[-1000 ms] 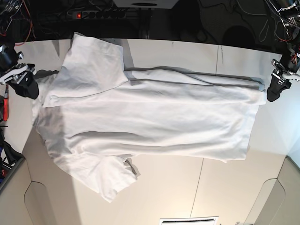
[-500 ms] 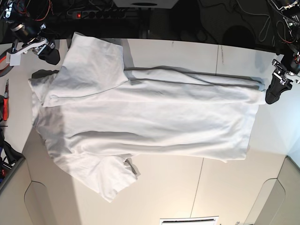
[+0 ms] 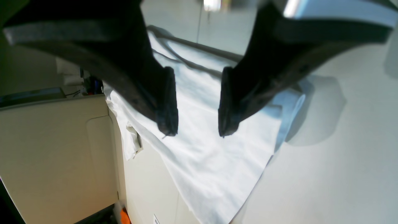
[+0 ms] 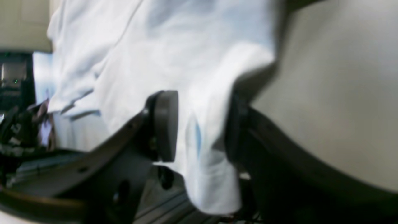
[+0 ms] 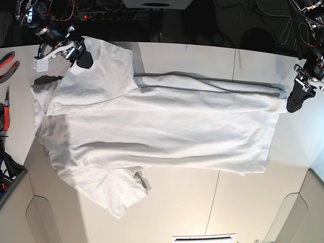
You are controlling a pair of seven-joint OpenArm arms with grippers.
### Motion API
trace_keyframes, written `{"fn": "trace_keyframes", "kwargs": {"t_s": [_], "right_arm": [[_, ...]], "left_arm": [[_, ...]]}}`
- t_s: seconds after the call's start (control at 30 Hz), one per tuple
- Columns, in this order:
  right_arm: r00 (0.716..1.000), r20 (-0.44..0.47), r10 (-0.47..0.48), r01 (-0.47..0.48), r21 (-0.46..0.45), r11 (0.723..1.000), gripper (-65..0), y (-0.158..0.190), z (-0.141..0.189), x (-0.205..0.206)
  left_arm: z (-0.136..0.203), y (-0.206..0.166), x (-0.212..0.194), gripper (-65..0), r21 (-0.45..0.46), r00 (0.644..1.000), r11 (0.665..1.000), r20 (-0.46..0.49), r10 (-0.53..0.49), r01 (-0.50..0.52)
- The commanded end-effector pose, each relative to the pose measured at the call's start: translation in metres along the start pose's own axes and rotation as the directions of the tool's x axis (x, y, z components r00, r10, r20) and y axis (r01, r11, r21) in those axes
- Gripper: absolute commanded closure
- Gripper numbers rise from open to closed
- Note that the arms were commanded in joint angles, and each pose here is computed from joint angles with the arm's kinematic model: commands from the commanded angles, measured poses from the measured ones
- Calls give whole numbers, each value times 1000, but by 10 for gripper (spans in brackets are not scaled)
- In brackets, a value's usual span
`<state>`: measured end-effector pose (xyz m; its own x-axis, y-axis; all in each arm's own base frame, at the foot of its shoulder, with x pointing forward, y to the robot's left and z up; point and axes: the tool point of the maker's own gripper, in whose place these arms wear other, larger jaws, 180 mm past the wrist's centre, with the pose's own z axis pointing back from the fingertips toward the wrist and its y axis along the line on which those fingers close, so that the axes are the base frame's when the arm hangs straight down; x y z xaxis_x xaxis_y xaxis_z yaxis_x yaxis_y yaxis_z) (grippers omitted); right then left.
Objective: Layout the t-shirt on the table in an organized manner, then fold the t-shirt properly
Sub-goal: 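Move the right gripper to the shirt side near the sleeve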
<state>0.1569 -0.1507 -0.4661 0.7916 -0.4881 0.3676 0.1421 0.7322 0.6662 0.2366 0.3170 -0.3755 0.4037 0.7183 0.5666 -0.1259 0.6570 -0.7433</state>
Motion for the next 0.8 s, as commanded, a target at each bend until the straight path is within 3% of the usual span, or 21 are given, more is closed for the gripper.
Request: {"fn": "trace_keyframes", "kwargs": {"t_s": [0.0,0.17,0.33,0.53,0.77], "right_arm": [[1000,-28,12,-12,-11,1000,-235,-2,1,-5],[999,-30,13,-13,-7,1000,-223,0,1,-5],[1000,-10,-8,8,17,1000,0,4,0,-2],[996,62,-70,63,110,992,0,22,0,18],[989,149,-21,-7,185,983,0,51,-18,71]], "left_arm": [[3,-7,17,-254,-22,999,999,38,-29,30],[3,-7,17,-254,-22,999,999,38,-29,30],[3,-7,17,-254,-22,999,999,38,-29,30],[3,-7,17,-254,-22,999,999,38,-29,30],[3,-7,17,-254,-22,999,999,38,-29,30]]}}
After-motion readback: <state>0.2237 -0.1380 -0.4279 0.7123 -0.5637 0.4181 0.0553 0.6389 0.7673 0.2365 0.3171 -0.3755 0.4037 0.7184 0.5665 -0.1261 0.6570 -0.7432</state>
